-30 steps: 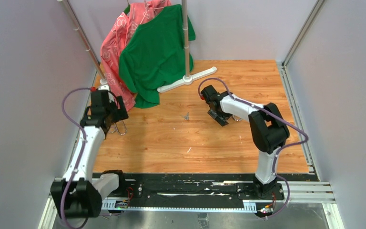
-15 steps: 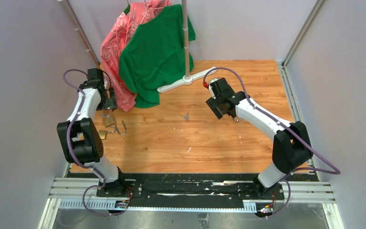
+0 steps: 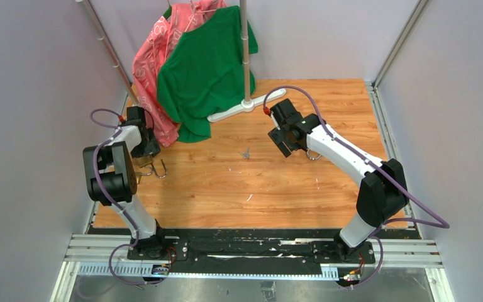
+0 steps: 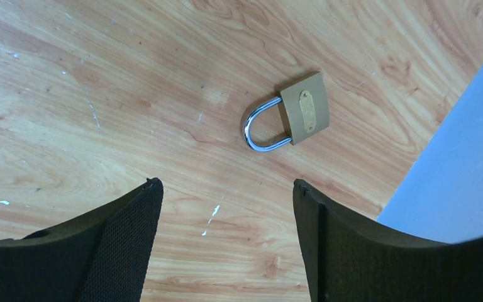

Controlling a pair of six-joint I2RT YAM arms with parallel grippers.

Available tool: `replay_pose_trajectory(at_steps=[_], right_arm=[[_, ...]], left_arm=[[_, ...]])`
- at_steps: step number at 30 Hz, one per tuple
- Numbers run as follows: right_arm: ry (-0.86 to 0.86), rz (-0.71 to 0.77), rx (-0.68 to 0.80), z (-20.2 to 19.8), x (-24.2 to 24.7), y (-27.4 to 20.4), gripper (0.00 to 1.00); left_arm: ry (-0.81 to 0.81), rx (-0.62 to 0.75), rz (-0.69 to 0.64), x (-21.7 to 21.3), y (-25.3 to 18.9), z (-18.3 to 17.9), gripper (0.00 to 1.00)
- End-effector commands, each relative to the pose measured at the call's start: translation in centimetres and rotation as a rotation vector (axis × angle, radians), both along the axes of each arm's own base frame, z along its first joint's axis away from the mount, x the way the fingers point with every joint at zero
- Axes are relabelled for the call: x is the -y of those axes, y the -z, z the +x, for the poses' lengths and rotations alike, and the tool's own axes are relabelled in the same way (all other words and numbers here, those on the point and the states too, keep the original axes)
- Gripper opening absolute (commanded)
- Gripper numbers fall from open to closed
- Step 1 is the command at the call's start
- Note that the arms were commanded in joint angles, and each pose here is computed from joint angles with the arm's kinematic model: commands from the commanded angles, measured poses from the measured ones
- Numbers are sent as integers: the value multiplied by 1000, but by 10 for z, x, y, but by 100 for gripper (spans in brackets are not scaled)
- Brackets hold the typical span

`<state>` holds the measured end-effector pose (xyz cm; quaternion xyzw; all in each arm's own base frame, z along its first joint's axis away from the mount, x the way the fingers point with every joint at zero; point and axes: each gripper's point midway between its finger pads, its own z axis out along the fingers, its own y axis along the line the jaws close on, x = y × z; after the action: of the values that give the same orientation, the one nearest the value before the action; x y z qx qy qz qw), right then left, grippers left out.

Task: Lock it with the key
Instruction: Pick up the lock from the center of the board.

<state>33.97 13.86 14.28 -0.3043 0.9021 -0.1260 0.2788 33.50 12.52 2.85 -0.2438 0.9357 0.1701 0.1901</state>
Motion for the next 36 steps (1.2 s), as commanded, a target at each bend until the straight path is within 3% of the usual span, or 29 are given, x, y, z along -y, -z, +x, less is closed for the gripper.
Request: replay_pose_trajectory(at_steps=[1, 10, 13, 16, 19, 23, 27, 33, 36], right_arm=[[12, -85, -1, -14, -2, -14, 78], [-18, -200, 40, -15, -4, -29, 77], [-19, -202, 56, -17, -1, -34, 77], [-20, -207, 83, -17, 4, -40, 77], [-16, -225, 114, -19, 12, -47, 77], [-14, -240, 139, -22, 19, -48, 77], [-18, -245, 142, -24, 21, -45, 77], [-27, -239, 137, -31, 26, -34, 77], [-38, -240, 137, -34, 28, -29, 77]], left_arm=[[-55, 43, -11, 2, 14, 7, 96], [-69, -46, -66, 19, 21, -5, 89], [-80, -57, -167, 38, 27, -7, 81], [-21, -89, -320, 67, 41, -5, 62], [100, -136, -288, 90, 44, -10, 61], [201, -181, -296, 118, 49, -30, 48], [281, -129, -247, 140, 45, -40, 48], [388, -31, -345, 176, 39, -61, 46], [440, -29, -408, 192, 38, -62, 56]])
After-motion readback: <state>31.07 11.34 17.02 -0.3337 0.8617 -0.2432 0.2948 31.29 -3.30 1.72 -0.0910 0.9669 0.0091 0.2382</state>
